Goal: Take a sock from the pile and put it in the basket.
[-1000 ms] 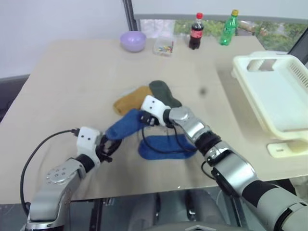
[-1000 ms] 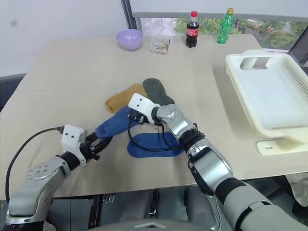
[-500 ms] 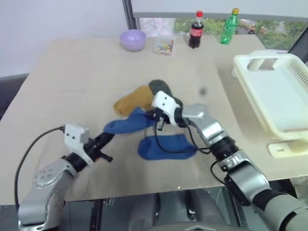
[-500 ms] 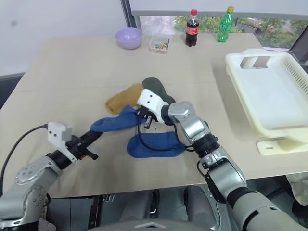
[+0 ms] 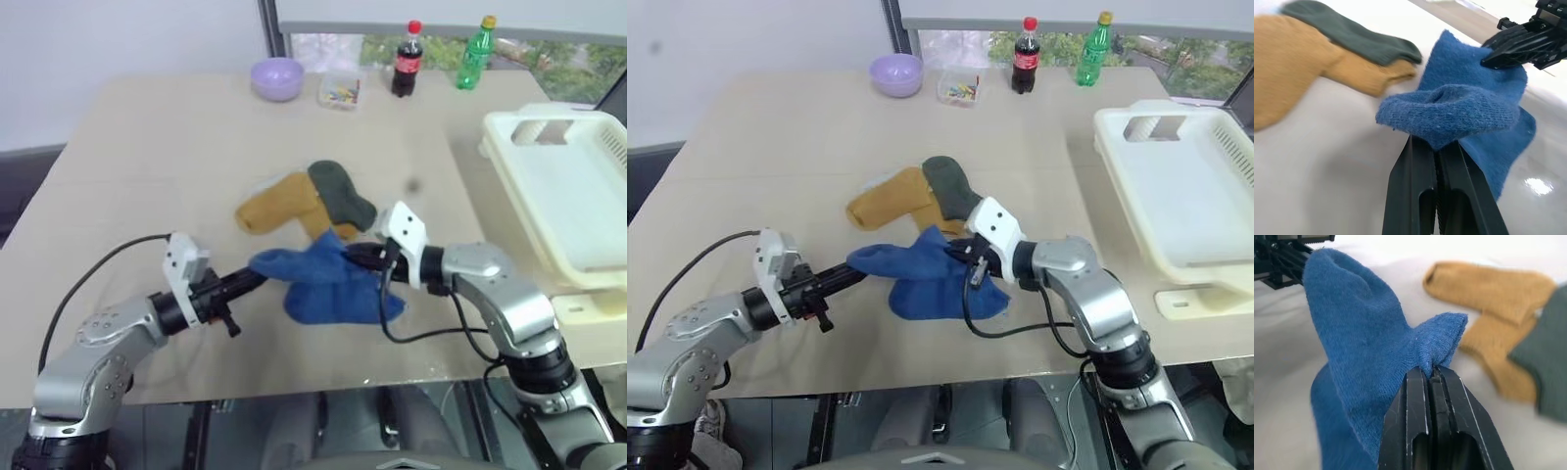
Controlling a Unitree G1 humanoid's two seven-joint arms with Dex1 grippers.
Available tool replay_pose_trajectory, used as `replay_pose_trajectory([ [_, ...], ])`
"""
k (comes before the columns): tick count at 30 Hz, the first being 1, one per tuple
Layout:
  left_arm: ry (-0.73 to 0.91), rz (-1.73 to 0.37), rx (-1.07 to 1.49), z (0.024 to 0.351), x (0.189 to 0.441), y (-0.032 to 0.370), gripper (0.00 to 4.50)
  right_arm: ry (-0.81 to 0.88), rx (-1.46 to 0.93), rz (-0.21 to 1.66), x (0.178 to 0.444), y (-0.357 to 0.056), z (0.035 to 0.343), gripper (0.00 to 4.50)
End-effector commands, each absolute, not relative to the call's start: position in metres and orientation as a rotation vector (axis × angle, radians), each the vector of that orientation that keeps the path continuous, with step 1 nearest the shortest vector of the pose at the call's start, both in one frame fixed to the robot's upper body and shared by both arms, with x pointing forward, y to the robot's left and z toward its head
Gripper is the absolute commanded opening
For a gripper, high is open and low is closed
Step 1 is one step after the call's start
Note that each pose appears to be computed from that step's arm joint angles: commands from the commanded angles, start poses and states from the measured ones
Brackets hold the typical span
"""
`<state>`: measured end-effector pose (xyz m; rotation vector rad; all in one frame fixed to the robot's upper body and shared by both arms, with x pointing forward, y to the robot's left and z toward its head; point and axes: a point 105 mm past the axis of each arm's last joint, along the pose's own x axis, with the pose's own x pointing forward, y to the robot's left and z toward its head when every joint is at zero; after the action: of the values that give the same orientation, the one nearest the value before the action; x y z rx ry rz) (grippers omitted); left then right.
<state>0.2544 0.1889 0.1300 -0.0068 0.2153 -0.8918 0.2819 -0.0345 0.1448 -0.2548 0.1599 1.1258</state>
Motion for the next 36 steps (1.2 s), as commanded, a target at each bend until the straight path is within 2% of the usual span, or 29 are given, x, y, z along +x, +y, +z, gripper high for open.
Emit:
replay_pose_trajectory([
  [1,0.225,-0.971,0.054,0.132,0.253,0.184,0.07,0.103,-0.235,1.065,0.274,-0.043,0.159,0.00],
  [12,0.245,-1.070,0.210,0.120,0.251,0.172,0.07,0.171,-0.266,0.981,0.263,-0.061,0.144,0.00],
  [22,0.234,-1.126,0.330,0.124,0.250,0.168,0.07,0.212,-0.256,0.954,0.252,-0.066,0.139,0.00],
  [36,0.223,-1.128,0.386,0.130,0.267,0.160,0.07,0.283,-0.212,0.914,0.246,-0.070,0.123,0.00],
])
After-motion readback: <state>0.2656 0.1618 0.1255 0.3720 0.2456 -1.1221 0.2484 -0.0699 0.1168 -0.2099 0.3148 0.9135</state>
